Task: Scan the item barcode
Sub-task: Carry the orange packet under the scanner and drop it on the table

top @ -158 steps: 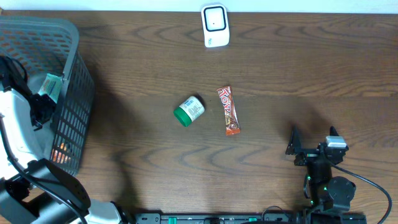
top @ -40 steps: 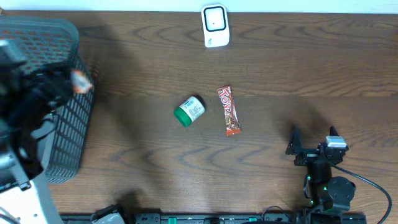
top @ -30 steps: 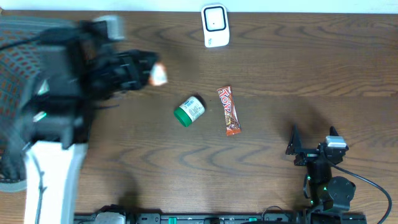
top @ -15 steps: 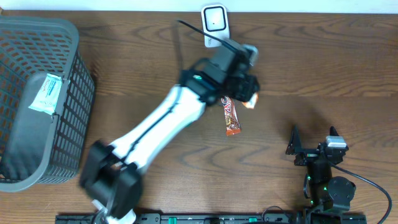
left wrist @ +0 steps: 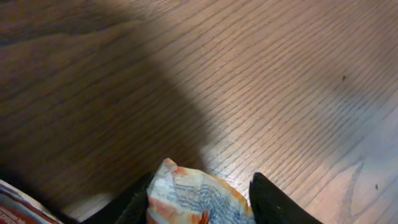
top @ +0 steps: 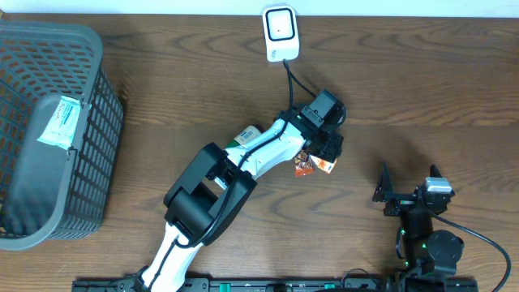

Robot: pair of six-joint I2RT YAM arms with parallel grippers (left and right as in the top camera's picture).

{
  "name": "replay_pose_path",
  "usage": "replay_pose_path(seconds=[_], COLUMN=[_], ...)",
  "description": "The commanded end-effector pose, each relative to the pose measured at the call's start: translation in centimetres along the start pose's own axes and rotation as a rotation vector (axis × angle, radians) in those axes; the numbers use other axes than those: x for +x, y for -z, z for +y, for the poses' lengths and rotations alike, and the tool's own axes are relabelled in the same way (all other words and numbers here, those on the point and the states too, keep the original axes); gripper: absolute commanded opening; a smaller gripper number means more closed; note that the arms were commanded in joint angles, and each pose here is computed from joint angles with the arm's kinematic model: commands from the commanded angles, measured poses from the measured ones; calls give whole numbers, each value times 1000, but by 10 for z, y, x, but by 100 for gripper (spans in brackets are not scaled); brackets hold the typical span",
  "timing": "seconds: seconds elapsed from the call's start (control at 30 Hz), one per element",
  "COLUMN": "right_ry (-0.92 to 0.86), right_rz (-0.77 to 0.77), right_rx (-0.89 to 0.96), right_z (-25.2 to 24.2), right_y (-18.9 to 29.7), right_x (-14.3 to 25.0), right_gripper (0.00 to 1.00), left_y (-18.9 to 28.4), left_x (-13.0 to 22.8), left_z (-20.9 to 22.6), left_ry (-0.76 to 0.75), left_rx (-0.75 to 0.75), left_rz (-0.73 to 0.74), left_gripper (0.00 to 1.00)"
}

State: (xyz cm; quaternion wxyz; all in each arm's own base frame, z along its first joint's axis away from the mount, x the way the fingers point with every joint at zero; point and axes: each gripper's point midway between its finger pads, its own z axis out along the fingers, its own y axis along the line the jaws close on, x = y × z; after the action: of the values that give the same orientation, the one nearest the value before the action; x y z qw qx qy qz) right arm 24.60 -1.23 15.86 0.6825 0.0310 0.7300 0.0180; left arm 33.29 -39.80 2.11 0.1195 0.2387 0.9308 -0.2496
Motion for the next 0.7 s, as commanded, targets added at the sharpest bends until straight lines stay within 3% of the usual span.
replay_pose_path(seconds=[0.0,0.1,0.13,0.3,0.53,0.6,0.67], right_ry=[-12,-12,-12,-12,-12,-12,-11], right_rz=[0,0,0,0,0,0,0], right_rx=[-10,-10,-9,-10,-10,-10,-10], right_z=[2,2,2,2,2,2,2], right_y=[0,0,0,0,0,0,0], right_x=[0,0,0,0,0,0,0], right_gripper=[99,99,99,99,99,99,99], left_y=[-7,1,6,60,222,272,348], left_x=[5,2,0,-24,-74,-77,-80], left_z=[7,3,1,-17,-52,-48,-3], left_ry=[-58,-105,-116,-184,-371,-425,-352], left_rx=[-24,-19,-18,-1,11,-43,-276], left_rz=[25,13,10,-83,-426,-518,-651], left_gripper=[54,97,99,98,98,98,98])
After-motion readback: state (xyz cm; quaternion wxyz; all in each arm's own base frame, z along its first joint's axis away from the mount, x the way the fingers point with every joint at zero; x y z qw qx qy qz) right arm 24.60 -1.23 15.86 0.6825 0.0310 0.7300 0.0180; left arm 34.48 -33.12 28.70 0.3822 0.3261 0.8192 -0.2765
